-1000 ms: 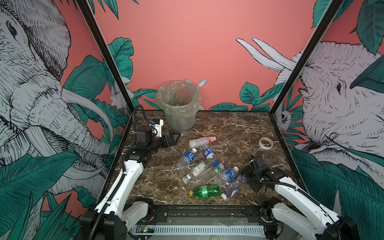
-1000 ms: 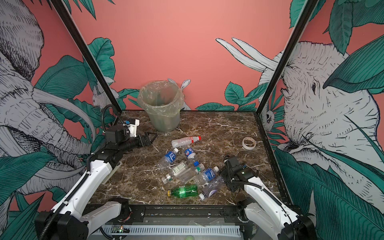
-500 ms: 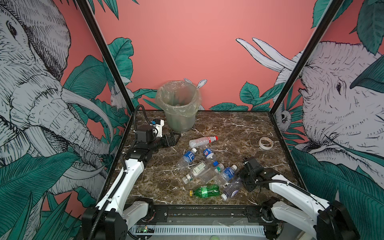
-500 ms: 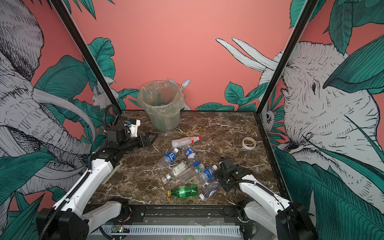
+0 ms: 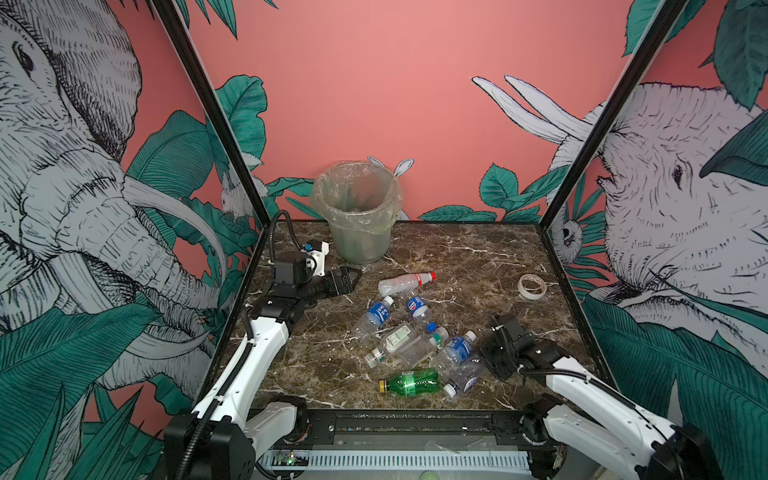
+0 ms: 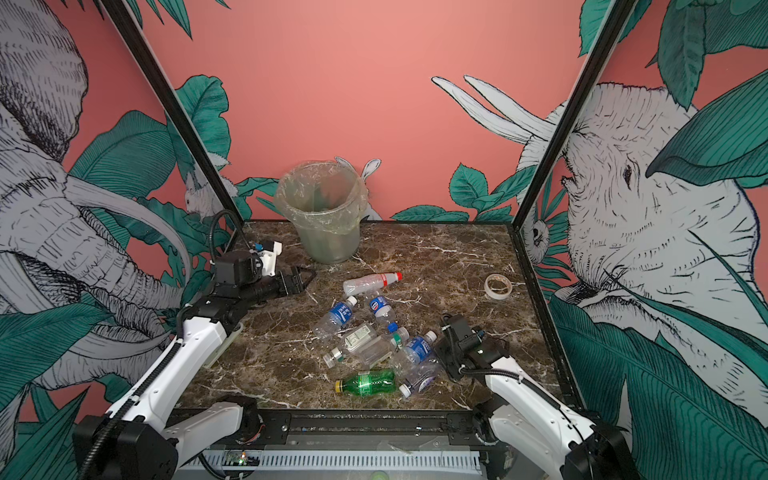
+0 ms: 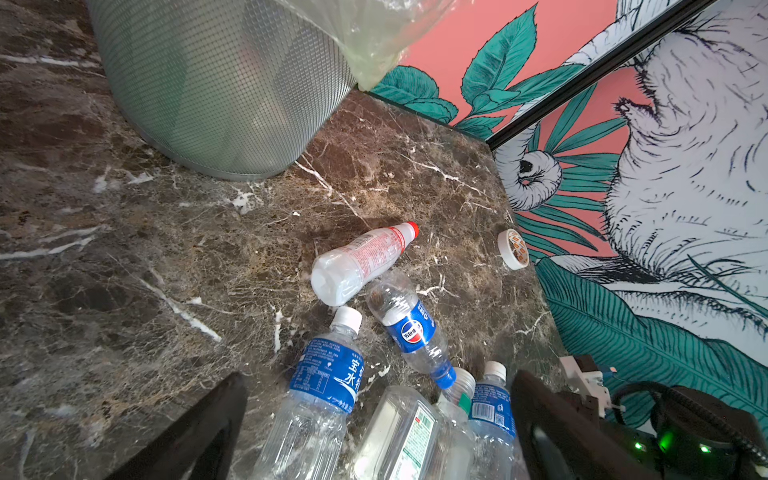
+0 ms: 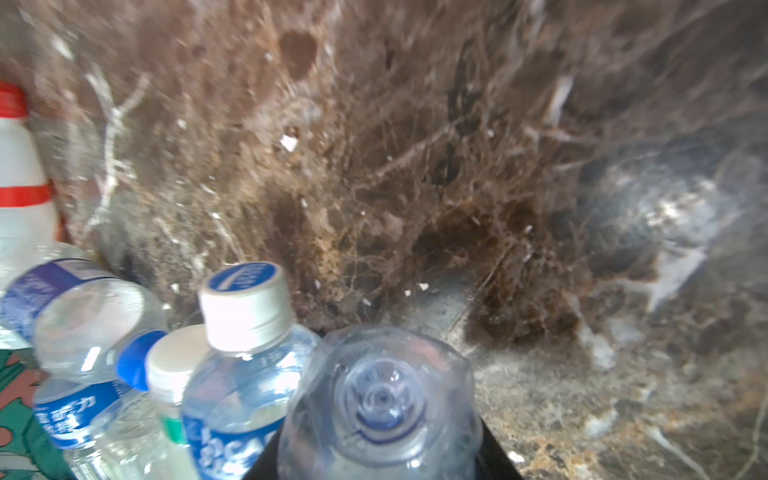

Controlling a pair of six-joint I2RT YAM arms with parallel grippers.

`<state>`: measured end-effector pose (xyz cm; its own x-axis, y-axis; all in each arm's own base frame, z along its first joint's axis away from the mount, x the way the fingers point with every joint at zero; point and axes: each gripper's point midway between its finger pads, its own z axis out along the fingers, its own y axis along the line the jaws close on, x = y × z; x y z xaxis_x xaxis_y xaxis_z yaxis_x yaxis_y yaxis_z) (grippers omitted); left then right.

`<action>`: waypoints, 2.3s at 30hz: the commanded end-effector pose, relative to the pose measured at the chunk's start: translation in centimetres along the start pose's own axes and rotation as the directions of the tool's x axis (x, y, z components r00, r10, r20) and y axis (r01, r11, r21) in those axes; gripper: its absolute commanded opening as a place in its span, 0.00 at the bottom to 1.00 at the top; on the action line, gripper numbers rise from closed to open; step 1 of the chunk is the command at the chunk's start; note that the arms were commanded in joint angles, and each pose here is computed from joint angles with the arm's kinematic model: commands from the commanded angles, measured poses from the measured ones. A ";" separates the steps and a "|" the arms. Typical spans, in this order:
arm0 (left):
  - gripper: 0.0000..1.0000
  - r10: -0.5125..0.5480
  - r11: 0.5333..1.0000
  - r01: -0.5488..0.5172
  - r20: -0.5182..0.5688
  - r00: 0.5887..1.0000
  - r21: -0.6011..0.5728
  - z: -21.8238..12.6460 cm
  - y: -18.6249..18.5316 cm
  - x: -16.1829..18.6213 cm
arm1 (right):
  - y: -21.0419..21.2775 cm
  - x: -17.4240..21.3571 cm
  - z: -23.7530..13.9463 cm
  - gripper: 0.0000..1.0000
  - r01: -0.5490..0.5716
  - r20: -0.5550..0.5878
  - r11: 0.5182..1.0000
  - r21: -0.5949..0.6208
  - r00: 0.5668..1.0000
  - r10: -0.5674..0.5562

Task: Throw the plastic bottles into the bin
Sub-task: 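Lower the right gripper onto a clear blue-capped bottle and grasp it, then lift the clear bottle with the right gripper and carry it toward the wastebasket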

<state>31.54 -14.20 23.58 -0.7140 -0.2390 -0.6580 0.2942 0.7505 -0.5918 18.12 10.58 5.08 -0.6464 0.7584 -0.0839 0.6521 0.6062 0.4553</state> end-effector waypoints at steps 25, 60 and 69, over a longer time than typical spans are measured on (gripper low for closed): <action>0.99 -0.091 0.995 0.089 -0.032 0.995 -0.055 1.4 1.9 0.8 | 9.5 -4.3 -5.8 0.45 0.404 0.238 0.904 -0.141 0.900 -0.365; 0.99 -0.135 0.991 0.135 0.010 0.991 0.006 3.2 2.0 -0.1 | 25.7 -9.3 -10.5 0.45 0.344 0.325 0.729 -0.592 0.929 -0.175; 0.99 -0.116 0.993 0.115 -0.008 0.993 -0.018 2.3 2.3 1.3 | 27.1 -9.5 -12.2 0.45 0.370 0.360 0.683 -0.630 0.918 -0.165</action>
<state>33.49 -14.42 20.42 -0.7468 -0.3322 -0.5762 0.1935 0.7203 -0.6661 36.45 16.64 25.46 -0.6043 0.6588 -0.4481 0.0401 0.5869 0.8087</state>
